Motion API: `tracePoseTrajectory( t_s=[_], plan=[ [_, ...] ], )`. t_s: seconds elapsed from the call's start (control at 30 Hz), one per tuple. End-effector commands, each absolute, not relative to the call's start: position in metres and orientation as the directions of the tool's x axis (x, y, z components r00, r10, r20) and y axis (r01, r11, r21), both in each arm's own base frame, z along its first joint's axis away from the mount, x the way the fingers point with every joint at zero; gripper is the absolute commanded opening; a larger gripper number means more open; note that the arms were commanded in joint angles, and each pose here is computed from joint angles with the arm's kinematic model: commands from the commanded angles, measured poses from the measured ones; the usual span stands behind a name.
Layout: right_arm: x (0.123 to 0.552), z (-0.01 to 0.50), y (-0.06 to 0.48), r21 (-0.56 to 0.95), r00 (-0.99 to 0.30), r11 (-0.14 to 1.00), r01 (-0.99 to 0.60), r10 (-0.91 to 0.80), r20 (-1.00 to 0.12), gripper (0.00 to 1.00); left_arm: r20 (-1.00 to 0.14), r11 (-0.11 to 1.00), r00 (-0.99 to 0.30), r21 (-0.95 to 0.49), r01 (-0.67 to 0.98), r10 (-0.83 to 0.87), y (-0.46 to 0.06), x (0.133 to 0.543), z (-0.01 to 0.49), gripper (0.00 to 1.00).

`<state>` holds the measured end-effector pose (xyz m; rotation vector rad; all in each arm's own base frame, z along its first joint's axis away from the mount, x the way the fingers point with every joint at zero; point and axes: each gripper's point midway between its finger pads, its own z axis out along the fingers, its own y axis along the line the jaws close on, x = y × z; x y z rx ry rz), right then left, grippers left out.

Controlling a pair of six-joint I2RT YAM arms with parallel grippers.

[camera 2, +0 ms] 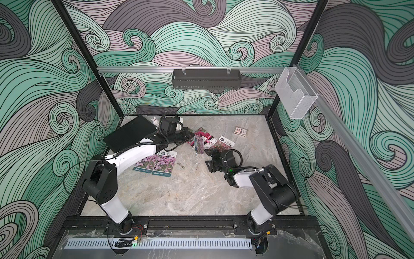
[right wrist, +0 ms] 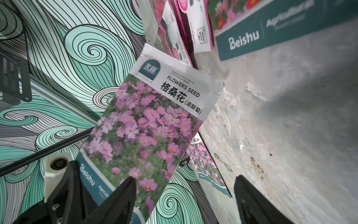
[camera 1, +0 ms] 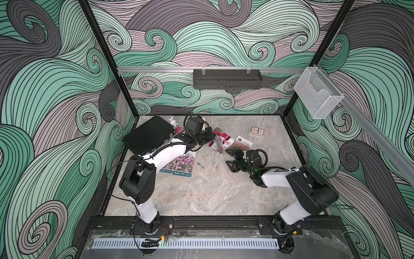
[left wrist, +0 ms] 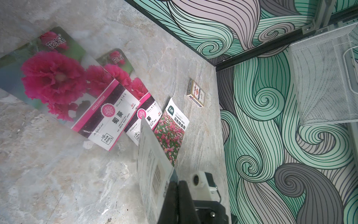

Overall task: Arrange the seed packets in a row
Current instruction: Pick up the seed packet from the center of the board.

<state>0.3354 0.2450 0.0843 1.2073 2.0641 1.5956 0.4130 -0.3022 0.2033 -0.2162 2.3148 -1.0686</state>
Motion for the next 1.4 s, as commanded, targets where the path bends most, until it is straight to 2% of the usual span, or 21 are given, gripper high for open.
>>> tracePoseTrajectory(
  t_s=[0.0,0.03,0.17,0.23,0.43,0.53,0.63,0.77,0.93,1.13,1.37],
  plan=[
    [0.353,0.121,0.259,0.922,-0.590,-0.163,0.351,0.726,0.352,0.87,-0.474,0.646,-0.805,-0.748,0.154,-0.357,-0.302,0.414,0.221,0.00],
    [0.356,0.120,0.259,0.921,-0.579,-0.188,0.342,0.730,0.364,0.89,-0.479,0.651,-0.804,-0.742,0.158,-0.351,-0.301,0.414,0.221,0.00],
    [0.366,0.121,0.267,0.915,-0.569,-0.254,0.313,0.721,0.395,0.88,-0.491,0.650,-0.810,-0.736,0.190,-0.319,-0.303,0.410,0.221,0.00],
    [0.368,0.121,0.272,0.914,-0.571,-0.264,0.308,0.717,0.400,0.84,-0.493,0.648,-0.813,-0.735,0.198,-0.310,-0.302,0.408,0.220,0.00],
    [0.374,0.119,0.275,0.912,-0.563,-0.284,0.296,0.719,0.407,0.84,-0.491,0.626,-0.828,-0.743,0.235,-0.271,-0.307,0.396,0.220,0.00],
    [0.375,0.117,0.273,0.911,-0.549,-0.286,0.297,0.730,0.407,0.79,-0.498,0.632,-0.825,-0.737,0.239,-0.269,-0.303,0.392,0.219,0.00],
    [0.376,0.118,0.270,0.917,-0.541,-0.281,0.282,0.743,0.394,0.67,-0.494,0.633,-0.829,-0.736,0.238,-0.262,-0.302,0.389,0.217,0.00],
    [0.373,0.120,0.262,0.930,-0.529,-0.262,0.257,0.768,0.362,0.59,-0.494,0.647,-0.827,-0.728,0.226,-0.267,-0.297,0.386,0.214,0.00],
    [0.374,0.117,0.252,0.946,-0.515,-0.226,0.234,0.796,0.318,0.51,-0.494,0.652,-0.828,-0.724,0.224,-0.264,-0.294,0.382,0.214,0.00],
    [0.380,0.117,0.242,0.965,-0.521,-0.167,0.200,0.816,0.249,0.35,-0.489,0.672,-0.835,-0.709,0.212,-0.252,-0.287,0.374,0.204,0.00],
    [0.380,0.121,0.241,0.985,-0.550,-0.063,0.159,0.823,0.141,0.28,-0.484,0.686,-0.839,-0.700,0.199,-0.250,-0.280,0.364,0.197,0.00]
  ],
)
